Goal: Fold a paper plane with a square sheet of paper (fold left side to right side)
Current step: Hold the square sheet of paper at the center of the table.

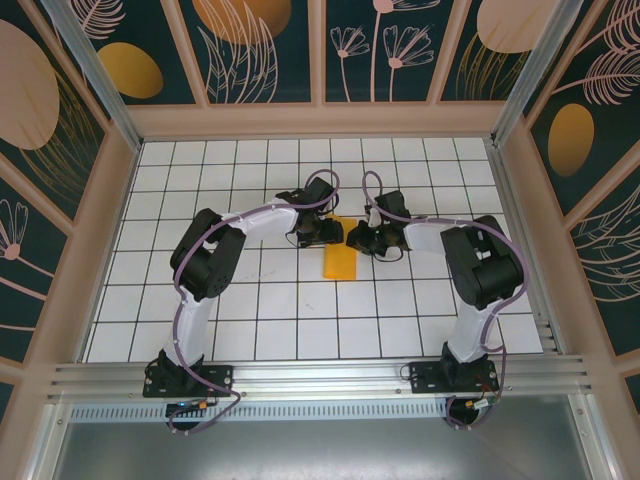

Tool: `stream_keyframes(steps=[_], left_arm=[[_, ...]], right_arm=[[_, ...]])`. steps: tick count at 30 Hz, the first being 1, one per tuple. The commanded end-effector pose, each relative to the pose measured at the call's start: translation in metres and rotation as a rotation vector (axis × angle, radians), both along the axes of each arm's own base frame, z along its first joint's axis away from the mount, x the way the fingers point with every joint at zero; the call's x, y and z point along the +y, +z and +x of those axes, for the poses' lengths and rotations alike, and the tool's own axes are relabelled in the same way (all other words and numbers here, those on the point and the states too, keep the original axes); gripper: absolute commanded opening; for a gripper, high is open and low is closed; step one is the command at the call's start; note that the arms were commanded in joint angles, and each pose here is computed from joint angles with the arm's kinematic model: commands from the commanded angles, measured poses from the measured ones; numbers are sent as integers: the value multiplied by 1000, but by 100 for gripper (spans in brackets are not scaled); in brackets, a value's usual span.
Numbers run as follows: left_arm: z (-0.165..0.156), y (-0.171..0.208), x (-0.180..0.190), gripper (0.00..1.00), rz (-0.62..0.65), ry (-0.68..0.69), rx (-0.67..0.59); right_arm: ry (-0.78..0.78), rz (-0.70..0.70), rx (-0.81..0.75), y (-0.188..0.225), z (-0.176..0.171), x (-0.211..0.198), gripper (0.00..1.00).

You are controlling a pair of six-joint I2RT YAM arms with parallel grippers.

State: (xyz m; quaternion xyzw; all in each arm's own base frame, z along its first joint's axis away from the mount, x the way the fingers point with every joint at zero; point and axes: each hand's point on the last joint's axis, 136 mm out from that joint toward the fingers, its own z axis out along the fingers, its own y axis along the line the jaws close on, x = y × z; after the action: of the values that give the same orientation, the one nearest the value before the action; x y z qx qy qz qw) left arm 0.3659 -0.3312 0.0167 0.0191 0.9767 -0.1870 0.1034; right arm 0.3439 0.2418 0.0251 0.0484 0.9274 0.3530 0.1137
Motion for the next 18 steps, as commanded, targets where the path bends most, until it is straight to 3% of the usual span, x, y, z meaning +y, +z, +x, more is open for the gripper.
stream_keyframes(steps=[1,13,18], left_arm=[[-23,-62,-6,63,41,-61,79],[-11,-28,1,69,14,-44,11],[3,14,9,71,-116,7,-39]], right_arm=[[13,-58,20,-12,-3,-2,15],[13,-125,99,-41,-20,-14,14],[14,-121,102,-43,-20,-14,14]])
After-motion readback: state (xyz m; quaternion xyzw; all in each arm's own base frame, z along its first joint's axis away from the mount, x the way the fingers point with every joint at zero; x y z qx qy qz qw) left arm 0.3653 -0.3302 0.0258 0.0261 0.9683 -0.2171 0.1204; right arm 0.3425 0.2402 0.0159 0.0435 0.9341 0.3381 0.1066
